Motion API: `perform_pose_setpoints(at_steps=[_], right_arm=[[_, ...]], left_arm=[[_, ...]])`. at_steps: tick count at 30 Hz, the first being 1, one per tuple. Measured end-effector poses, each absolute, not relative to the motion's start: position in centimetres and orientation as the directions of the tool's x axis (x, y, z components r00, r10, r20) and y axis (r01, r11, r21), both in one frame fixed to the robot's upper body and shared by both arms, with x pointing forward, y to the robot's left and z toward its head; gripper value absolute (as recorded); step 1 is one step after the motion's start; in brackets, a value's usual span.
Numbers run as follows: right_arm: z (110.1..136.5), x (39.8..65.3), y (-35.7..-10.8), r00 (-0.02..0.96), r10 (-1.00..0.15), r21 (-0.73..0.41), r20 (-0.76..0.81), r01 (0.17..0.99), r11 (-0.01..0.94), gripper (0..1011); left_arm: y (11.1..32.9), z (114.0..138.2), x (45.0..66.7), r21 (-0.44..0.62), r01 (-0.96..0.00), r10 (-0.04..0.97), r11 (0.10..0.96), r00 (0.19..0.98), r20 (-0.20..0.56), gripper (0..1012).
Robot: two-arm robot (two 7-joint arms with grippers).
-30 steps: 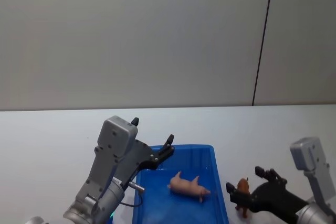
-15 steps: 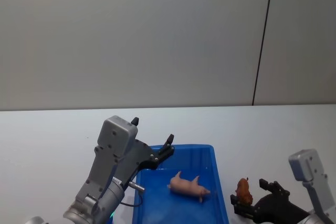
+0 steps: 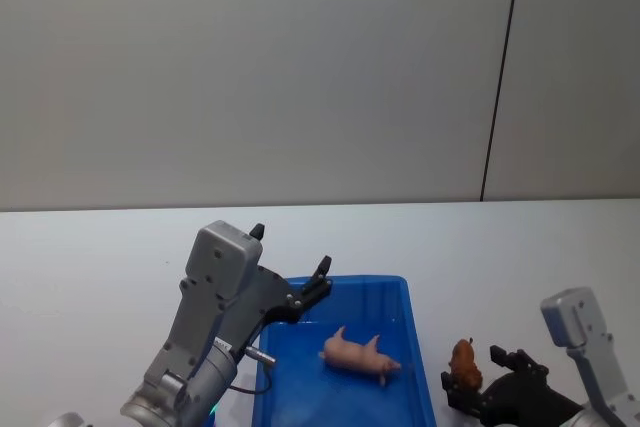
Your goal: Pick up the two dolls from the table and place them into the box.
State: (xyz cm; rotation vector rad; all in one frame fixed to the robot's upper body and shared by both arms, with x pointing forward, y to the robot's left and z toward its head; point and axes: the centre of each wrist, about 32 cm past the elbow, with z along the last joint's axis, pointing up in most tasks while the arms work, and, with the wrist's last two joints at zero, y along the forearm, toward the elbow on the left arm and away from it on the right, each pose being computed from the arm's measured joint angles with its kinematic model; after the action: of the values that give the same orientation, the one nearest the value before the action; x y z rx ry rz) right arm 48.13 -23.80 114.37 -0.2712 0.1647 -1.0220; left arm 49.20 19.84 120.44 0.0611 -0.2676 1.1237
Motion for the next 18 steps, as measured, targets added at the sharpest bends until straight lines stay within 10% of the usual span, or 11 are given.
perform_pose_setpoints(at_steps=[18], right_arm=[[113.96, 49.18, -23.00, 0.516, -0.857, -0.291, -0.010, 0.818, 0.496, 438]], left_arm=[[19.84, 120.44, 49.20, -0.086, -0.897, 0.882, 0.434, 0.404, 0.243, 1000]])
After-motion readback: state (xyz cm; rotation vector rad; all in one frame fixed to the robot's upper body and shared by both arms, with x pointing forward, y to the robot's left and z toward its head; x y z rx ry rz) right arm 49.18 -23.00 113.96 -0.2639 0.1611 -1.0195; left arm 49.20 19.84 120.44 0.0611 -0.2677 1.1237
